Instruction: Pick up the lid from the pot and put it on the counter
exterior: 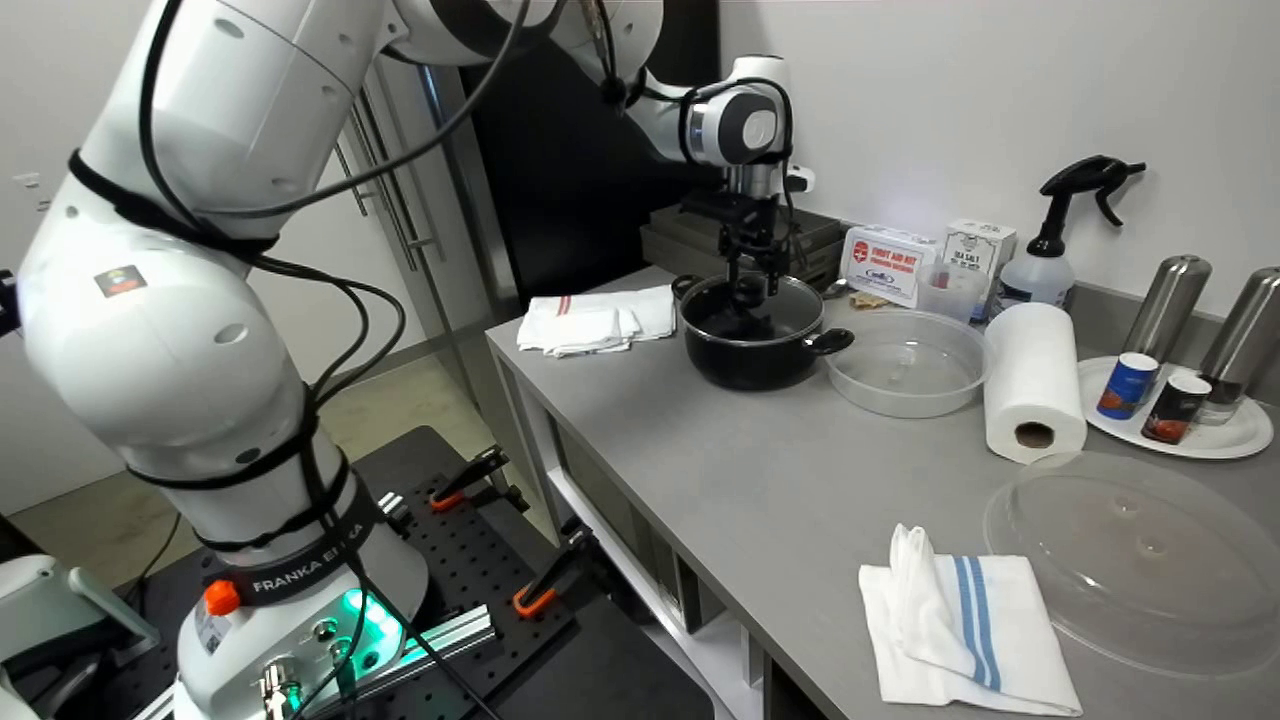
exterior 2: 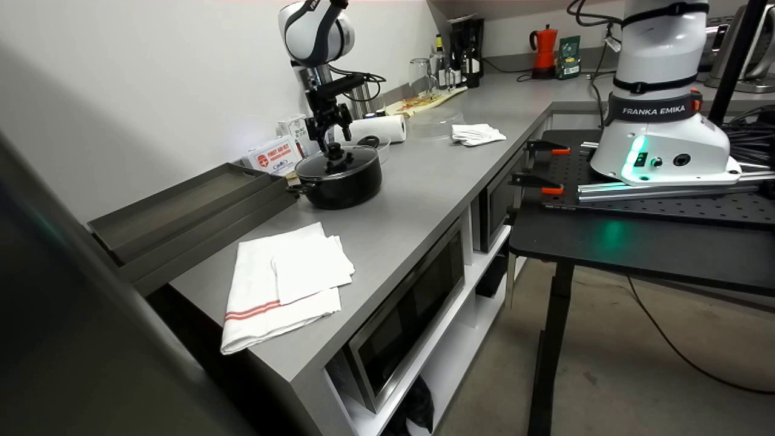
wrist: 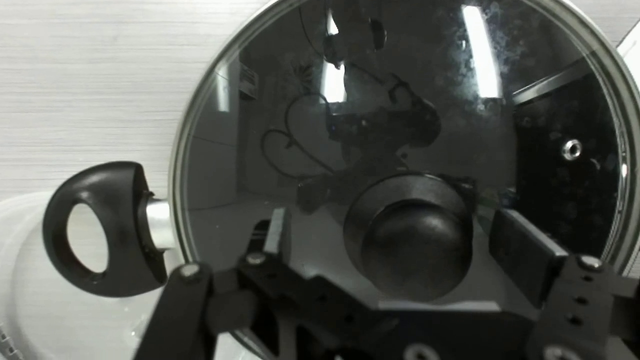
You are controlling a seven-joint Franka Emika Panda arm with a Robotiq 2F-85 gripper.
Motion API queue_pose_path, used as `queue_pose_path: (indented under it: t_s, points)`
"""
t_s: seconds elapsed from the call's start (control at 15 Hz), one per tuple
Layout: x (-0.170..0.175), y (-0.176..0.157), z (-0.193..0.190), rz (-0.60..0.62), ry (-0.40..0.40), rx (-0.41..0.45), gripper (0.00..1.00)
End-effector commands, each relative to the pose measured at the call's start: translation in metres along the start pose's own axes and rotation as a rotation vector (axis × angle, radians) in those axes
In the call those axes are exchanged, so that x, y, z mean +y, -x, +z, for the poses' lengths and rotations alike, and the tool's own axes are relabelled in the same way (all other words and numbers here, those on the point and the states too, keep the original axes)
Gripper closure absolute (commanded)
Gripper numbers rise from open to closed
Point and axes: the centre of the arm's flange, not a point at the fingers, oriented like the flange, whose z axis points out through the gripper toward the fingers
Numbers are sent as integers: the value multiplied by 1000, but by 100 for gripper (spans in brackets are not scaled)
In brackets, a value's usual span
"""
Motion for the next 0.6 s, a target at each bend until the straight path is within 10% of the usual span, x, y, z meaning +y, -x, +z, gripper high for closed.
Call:
queue_pose_path:
  t_s: [0.0,0.4,0.53]
  points:
    - [-2,-14,-2,9,-10,-4,0]
    - [2,-19,-2,17,-11,1,2]
    - [3,-20,-2,19,-12,1,27]
